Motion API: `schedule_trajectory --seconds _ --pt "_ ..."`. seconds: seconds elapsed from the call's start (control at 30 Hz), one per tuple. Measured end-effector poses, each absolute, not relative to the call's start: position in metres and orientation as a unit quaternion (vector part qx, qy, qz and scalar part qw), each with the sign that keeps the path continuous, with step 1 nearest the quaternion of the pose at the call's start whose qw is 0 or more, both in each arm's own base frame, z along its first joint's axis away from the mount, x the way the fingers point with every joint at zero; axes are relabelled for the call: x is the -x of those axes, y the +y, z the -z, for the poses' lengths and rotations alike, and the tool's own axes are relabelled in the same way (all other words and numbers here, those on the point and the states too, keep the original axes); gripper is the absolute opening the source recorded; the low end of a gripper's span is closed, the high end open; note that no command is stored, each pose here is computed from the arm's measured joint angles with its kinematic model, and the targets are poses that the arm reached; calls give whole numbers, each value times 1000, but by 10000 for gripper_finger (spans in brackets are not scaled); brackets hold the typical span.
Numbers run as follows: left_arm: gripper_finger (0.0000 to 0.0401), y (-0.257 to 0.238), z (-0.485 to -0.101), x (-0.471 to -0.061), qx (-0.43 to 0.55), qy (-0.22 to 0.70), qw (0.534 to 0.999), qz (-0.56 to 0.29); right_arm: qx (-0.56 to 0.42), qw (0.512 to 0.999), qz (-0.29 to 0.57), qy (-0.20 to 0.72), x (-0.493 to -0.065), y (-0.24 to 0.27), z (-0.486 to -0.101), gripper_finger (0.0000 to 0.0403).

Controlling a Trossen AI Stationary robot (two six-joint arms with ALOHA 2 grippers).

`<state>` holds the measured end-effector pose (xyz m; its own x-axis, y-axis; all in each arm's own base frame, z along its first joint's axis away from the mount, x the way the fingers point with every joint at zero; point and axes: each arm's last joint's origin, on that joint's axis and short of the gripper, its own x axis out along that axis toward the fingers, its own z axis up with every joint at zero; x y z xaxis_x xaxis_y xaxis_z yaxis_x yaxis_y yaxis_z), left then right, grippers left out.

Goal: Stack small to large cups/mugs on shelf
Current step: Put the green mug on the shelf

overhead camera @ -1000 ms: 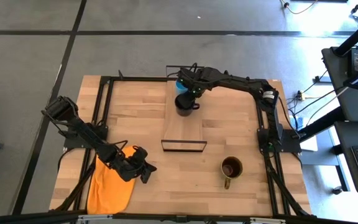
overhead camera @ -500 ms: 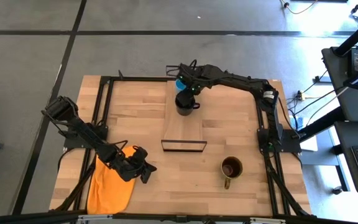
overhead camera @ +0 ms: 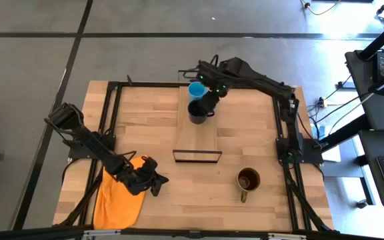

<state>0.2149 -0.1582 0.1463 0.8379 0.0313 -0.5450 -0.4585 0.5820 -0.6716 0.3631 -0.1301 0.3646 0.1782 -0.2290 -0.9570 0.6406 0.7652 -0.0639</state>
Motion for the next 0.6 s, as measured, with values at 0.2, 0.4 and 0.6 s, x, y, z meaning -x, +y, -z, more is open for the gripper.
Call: schedule_trajectory --seconds 0.2,0.4,0.6 --pt "19 -164 -149 -212 435 221 862 -138 -188 794 208 540 -348 -69 -397 141" --pt "19 -169 -151 -208 429 203 869 -142 -166 801 132 560 -330 24 -399 135" --pt "19 -170 -151 -208 429 198 870 -142 -195 792 139 561 -295 122 -362 135"
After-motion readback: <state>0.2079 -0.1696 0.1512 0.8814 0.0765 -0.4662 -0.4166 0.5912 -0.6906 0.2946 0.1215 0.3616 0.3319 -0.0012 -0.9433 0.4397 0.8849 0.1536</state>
